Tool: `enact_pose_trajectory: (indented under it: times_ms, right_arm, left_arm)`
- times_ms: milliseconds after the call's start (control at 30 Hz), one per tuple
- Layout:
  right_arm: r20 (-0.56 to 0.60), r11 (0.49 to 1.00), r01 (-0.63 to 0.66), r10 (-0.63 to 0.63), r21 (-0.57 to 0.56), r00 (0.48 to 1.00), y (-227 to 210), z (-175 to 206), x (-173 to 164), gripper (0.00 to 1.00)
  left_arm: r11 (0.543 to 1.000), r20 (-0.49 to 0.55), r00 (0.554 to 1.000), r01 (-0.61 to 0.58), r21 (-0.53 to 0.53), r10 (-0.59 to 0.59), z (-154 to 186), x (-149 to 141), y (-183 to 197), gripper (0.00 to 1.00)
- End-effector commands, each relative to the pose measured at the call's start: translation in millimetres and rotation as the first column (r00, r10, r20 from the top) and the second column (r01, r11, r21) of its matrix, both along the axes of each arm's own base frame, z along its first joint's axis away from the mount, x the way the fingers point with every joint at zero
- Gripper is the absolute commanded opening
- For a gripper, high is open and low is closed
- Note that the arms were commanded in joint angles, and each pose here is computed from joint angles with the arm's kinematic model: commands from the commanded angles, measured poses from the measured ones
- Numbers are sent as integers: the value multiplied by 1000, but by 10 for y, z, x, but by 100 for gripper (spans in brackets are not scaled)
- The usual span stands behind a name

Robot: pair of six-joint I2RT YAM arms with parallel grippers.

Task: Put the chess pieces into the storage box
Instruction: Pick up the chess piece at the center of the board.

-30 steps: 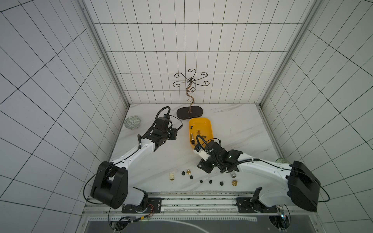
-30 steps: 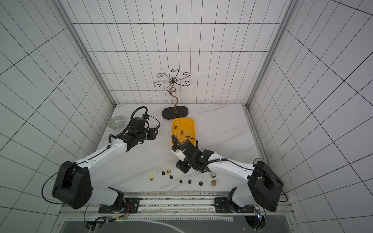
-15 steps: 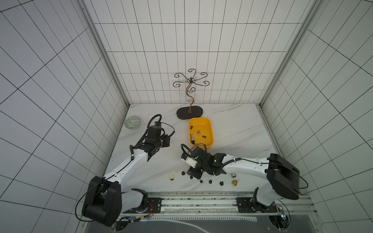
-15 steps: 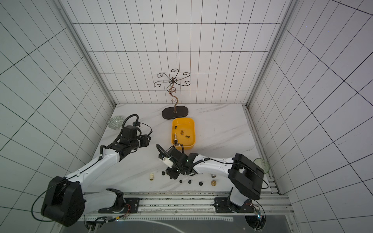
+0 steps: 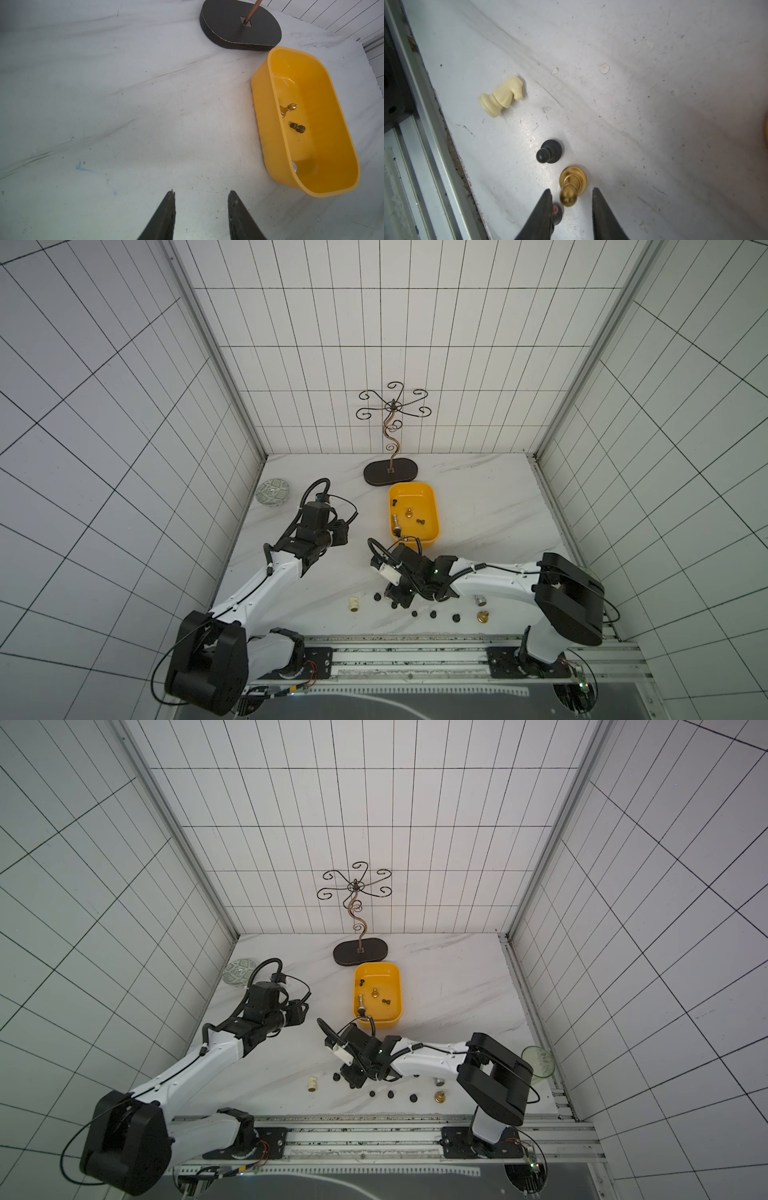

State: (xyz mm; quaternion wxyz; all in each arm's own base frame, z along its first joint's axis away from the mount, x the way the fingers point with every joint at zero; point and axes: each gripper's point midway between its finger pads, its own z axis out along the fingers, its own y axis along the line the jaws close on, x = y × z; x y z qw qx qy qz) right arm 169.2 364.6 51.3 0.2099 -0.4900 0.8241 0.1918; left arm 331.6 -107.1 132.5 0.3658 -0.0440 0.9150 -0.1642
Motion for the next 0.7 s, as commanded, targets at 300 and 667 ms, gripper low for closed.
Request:
enact_pose_trajectory:
  times_ms: [300, 667]
  right_arm:
    - [73, 998, 0, -5, 71, 997, 350, 281, 202, 16]
    - [103, 994, 21, -32, 104, 994, 311, 465, 254, 8]
  left_arm:
    - [1000, 8, 1000, -17, -15, 17, -8, -7, 24, 41]
    - [1000, 11, 1000, -11, -18, 11, 7, 12, 7, 41]
